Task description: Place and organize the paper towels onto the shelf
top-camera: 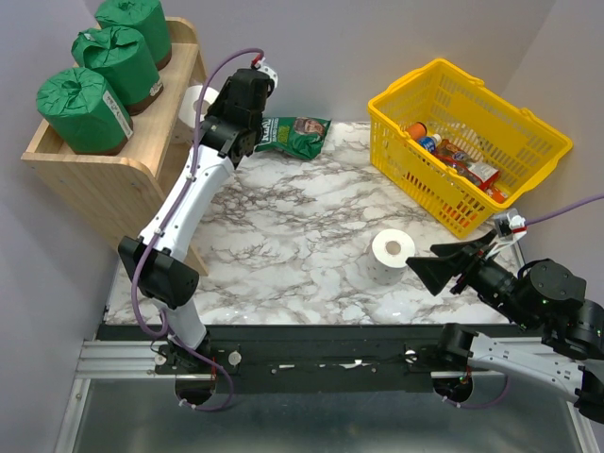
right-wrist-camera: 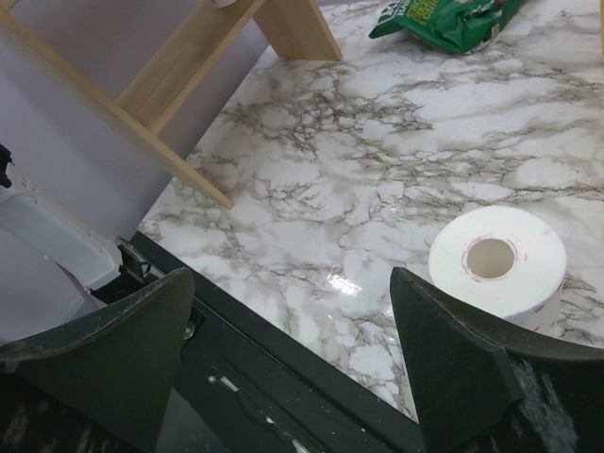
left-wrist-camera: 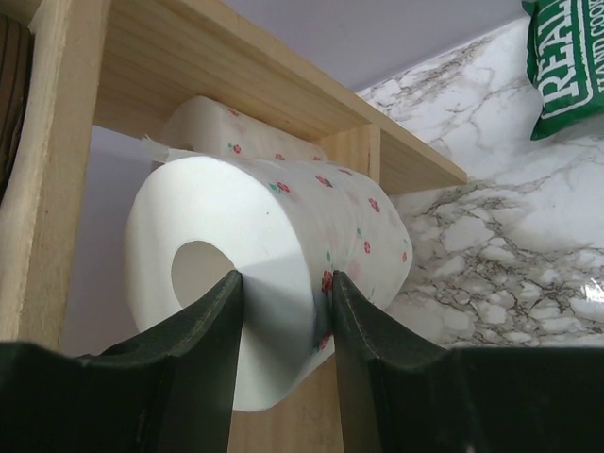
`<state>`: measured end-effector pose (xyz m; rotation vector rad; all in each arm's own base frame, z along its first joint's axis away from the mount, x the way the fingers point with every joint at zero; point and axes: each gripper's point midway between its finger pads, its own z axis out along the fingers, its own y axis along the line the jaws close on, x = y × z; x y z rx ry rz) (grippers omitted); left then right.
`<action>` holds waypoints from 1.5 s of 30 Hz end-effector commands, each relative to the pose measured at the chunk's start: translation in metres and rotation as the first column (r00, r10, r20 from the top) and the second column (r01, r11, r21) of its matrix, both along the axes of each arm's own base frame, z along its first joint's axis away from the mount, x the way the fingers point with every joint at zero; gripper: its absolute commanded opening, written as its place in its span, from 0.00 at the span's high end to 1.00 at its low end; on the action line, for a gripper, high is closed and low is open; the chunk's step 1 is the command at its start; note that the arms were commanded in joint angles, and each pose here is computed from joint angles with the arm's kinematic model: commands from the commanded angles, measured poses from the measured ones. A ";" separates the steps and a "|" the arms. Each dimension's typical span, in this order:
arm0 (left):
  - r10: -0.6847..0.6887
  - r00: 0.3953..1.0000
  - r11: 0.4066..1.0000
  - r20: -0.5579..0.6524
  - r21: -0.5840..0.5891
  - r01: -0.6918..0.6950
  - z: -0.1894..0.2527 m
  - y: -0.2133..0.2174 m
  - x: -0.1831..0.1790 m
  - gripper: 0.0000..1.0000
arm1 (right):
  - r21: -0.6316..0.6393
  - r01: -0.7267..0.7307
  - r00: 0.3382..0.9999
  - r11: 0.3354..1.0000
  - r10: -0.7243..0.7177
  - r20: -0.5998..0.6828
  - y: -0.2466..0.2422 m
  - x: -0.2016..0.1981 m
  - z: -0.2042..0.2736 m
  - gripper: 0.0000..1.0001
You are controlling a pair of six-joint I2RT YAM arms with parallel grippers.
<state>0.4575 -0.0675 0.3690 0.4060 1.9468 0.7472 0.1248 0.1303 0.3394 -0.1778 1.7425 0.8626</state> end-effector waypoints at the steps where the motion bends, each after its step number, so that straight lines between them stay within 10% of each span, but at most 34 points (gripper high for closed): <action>1: 0.011 0.999 1.000 -0.035 0.014 -0.010 0.002 0.000 -0.025 0.57 | 0.006 -0.005 1.000 1.000 0.005 0.013 0.003 0.001 0.005 0.07; 23: 0.229 0.972 0.967 -0.057 0.127 -0.221 -0.015 0.053 -0.055 0.56 | 0.019 -0.011 1.000 1.000 0.010 0.008 -0.003 -0.003 0.002 0.07; 35: 0.233 0.972 0.963 -0.017 0.141 -0.229 -0.001 0.052 -0.052 0.30 | 0.026 0.002 1.000 1.000 -0.003 0.021 -0.008 -0.003 0.005 0.07; 45: 0.077 0.990 0.994 -0.118 0.090 -0.066 -0.033 0.010 -0.062 0.57 | 0.024 -0.014 1.000 1.000 0.014 0.014 -0.001 -0.003 0.003 0.07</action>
